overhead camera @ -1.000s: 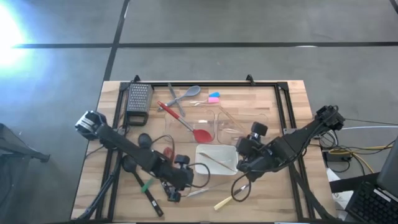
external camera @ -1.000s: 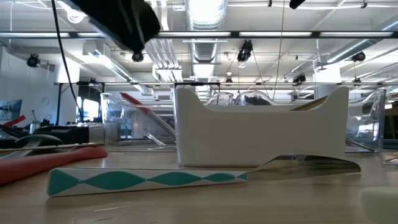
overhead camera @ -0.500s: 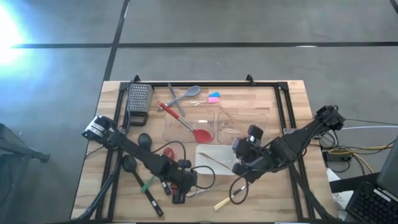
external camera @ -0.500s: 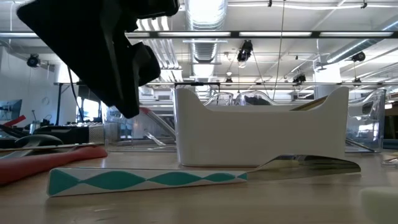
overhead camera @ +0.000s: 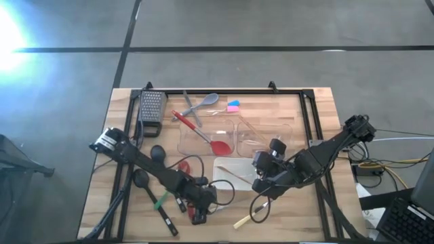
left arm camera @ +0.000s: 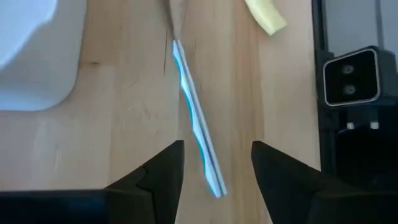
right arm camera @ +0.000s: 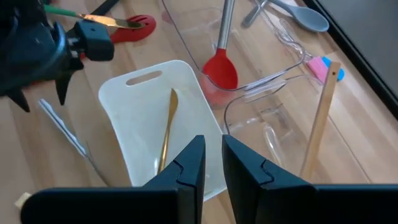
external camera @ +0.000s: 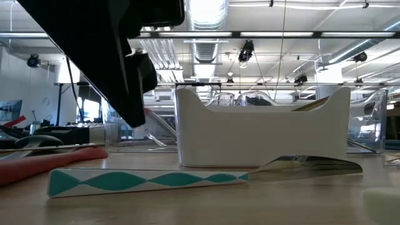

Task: Pick & Place Kitchen Items
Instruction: Put the white knife into the white bin

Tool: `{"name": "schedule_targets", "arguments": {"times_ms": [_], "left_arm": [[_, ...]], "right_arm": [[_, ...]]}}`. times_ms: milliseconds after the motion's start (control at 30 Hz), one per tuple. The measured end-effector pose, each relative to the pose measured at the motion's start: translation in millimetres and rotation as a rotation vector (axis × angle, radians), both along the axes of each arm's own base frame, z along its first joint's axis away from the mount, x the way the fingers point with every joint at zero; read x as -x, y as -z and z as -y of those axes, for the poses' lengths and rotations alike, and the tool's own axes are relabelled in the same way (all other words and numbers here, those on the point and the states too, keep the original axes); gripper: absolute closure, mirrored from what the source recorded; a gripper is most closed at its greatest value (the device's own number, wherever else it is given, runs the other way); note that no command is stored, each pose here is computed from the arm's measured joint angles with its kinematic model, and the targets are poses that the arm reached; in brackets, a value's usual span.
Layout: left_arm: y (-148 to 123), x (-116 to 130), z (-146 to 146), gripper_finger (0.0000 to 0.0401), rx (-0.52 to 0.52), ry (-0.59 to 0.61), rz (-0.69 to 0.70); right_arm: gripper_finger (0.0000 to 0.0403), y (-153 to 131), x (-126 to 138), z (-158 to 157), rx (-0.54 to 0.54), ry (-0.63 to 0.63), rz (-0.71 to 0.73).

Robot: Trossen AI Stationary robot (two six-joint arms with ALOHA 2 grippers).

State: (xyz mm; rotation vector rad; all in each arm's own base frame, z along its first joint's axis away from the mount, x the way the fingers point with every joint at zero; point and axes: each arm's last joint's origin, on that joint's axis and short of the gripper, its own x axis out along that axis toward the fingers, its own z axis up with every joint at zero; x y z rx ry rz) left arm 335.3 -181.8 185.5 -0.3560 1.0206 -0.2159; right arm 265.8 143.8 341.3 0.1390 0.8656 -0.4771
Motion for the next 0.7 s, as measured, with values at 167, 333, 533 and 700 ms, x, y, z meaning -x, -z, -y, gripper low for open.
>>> {"name": "schedule_targets", "arguments": {"times_ms": [167, 333, 533, 700], "left_arm": [[19.1, -3.4, 2.9, 0.0209, 0.002, -0.037, -0.057], [39.1, -8.8, 9.3, 0.0208, 0.02, -0.062, -0.085], [65.3, -11.8, 13.1, 0.0211, 0.0, -0.082, -0.133], [86.0, -12.2, 13.8, 0.0211, -0.027, -0.102, -0.174]], "right_arm": [[0.0353, -0.5, -1.2, -0.8, -0.011, -0.001, 0.013], [0.0353, -0.5, -1.3, -0.9, -0.01, -0.003, 0.013], [0.0353, -0.6, -1.4, -0.9, 0.002, -0.02, 0.007], [0.0353, -0.6, -1.4, -0.9, 0.003, -0.022, 0.006]]}}
